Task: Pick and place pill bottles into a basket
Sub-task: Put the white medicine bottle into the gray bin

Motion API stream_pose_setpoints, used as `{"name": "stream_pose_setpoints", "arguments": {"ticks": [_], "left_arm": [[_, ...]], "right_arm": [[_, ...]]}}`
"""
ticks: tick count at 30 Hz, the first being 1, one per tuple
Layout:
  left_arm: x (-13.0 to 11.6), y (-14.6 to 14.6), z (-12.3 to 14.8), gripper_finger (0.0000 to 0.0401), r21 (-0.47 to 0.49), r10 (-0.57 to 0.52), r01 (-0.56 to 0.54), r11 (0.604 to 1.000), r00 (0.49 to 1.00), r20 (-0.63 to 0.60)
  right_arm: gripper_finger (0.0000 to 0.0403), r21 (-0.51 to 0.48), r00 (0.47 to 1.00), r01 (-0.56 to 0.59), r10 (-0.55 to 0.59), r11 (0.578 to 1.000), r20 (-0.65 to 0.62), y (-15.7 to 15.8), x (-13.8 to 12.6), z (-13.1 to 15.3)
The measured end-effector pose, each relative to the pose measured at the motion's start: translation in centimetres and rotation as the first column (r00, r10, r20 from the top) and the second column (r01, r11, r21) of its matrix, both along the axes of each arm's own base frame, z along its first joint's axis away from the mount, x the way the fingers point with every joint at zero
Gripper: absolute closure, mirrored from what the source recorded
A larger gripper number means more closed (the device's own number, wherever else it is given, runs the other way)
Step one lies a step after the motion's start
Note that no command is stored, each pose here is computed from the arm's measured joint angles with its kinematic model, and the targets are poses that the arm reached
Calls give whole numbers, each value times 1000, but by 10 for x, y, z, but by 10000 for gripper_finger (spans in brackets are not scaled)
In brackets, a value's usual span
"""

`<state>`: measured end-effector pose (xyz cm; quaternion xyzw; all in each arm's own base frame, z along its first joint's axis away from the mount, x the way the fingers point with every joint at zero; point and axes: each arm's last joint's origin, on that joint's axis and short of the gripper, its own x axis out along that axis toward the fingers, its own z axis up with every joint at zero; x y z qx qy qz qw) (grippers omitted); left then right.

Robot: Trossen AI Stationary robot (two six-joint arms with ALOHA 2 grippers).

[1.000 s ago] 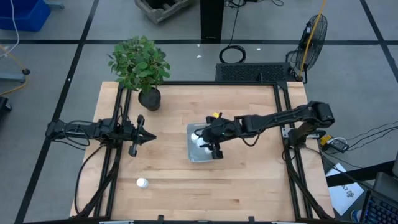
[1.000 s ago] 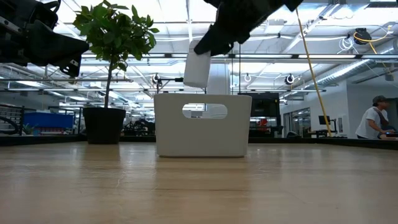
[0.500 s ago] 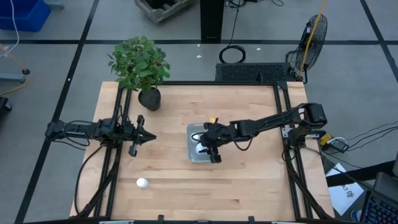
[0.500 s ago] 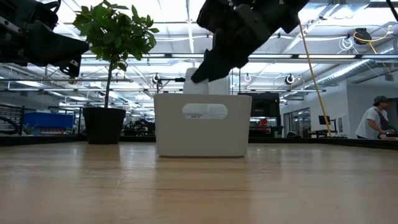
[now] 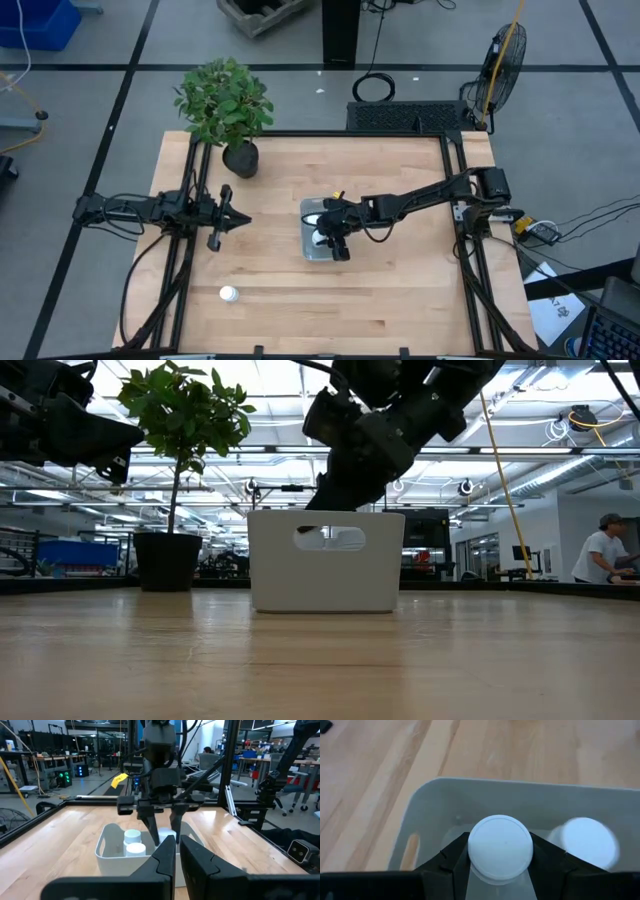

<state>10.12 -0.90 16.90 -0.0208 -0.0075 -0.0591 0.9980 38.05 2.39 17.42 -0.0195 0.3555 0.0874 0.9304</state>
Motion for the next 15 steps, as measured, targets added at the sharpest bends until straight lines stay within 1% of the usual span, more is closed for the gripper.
{"name": "stream_pose_setpoints", "arguments": {"ticks": [7,10,15], "left_arm": [[0,0,0,370,0,0,0,1000,1000,0],[0,0,0,370,0,0,0,1000,1000,0],[0,0,0,370,0,0,0,1000,1000,0]], "right_arm": [[252,3,1000,-10,10,1000,2,3,0,-1],[251,31,999,-37,37,999,-4,3,0,-1],[248,47,999,-31,32,998,-14,4,-1,-2]]}}
